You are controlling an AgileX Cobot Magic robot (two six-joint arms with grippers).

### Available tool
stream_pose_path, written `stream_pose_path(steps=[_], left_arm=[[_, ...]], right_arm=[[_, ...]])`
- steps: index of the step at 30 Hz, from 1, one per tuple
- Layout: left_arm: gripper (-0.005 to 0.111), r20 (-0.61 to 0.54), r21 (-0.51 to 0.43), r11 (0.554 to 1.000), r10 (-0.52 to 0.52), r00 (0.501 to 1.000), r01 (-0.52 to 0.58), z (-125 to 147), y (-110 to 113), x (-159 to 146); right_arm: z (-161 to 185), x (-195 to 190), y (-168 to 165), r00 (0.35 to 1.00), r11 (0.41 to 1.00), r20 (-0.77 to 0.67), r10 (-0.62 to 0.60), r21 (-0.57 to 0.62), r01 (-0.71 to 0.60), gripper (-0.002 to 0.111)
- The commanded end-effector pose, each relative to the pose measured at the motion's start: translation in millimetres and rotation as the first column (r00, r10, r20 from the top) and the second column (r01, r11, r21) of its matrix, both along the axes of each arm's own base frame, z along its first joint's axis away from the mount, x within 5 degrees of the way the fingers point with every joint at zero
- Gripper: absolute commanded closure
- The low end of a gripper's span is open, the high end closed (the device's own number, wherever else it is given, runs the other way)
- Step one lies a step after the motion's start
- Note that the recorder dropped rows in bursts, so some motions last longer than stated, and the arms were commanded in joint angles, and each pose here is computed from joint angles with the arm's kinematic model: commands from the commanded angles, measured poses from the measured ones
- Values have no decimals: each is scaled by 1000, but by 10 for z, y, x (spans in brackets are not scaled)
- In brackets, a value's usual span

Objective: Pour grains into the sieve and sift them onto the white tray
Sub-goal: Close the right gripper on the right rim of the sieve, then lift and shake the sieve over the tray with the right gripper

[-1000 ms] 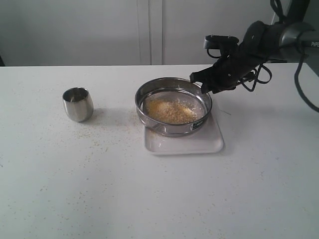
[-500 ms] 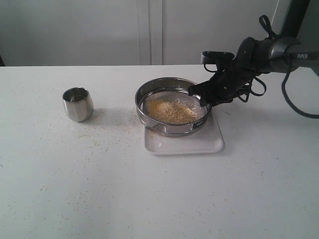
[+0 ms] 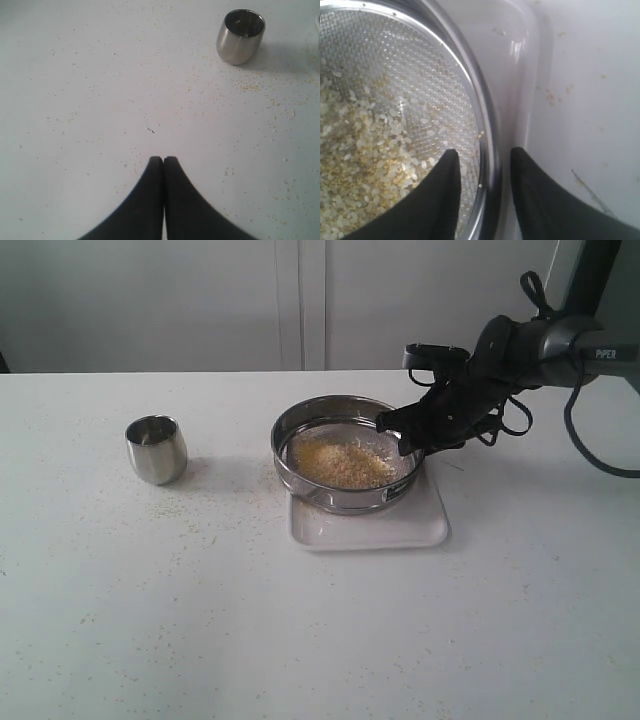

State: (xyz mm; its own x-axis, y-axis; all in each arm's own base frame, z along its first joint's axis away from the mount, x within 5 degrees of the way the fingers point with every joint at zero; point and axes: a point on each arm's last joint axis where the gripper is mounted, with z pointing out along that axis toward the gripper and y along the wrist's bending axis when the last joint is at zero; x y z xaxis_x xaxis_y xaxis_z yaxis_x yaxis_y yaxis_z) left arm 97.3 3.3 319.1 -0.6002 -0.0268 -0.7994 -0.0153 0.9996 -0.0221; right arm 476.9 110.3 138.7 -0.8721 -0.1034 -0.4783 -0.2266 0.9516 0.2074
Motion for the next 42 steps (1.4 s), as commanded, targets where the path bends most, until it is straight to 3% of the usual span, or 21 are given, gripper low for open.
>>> stream_pose_path(steps=[1, 10, 22, 36, 42], left_arm=[[107, -3, 5, 1000, -2, 1000, 2, -9, -1, -14], [107, -3, 5, 1000, -2, 1000, 2, -9, -1, -14], [107, -3, 5, 1000, -2, 1000, 2, -9, -1, -14], [107, -3, 5, 1000, -2, 1000, 2, -9, -1, -14], [107, -3, 5, 1000, -2, 1000, 2, -9, -1, -14]], right_arm=[[17, 1, 13, 1000, 1000, 0, -4, 9, 4, 75], [17, -16, 82, 1000, 1000, -1, 11, 9, -11, 77], [15, -21, 90, 1000, 1000, -3, 17, 4, -17, 108], [50, -9, 88, 1000, 1000, 10, -12, 18, 12, 108], [221, -29, 85, 999, 1000, 35, -5, 20, 4, 108]])
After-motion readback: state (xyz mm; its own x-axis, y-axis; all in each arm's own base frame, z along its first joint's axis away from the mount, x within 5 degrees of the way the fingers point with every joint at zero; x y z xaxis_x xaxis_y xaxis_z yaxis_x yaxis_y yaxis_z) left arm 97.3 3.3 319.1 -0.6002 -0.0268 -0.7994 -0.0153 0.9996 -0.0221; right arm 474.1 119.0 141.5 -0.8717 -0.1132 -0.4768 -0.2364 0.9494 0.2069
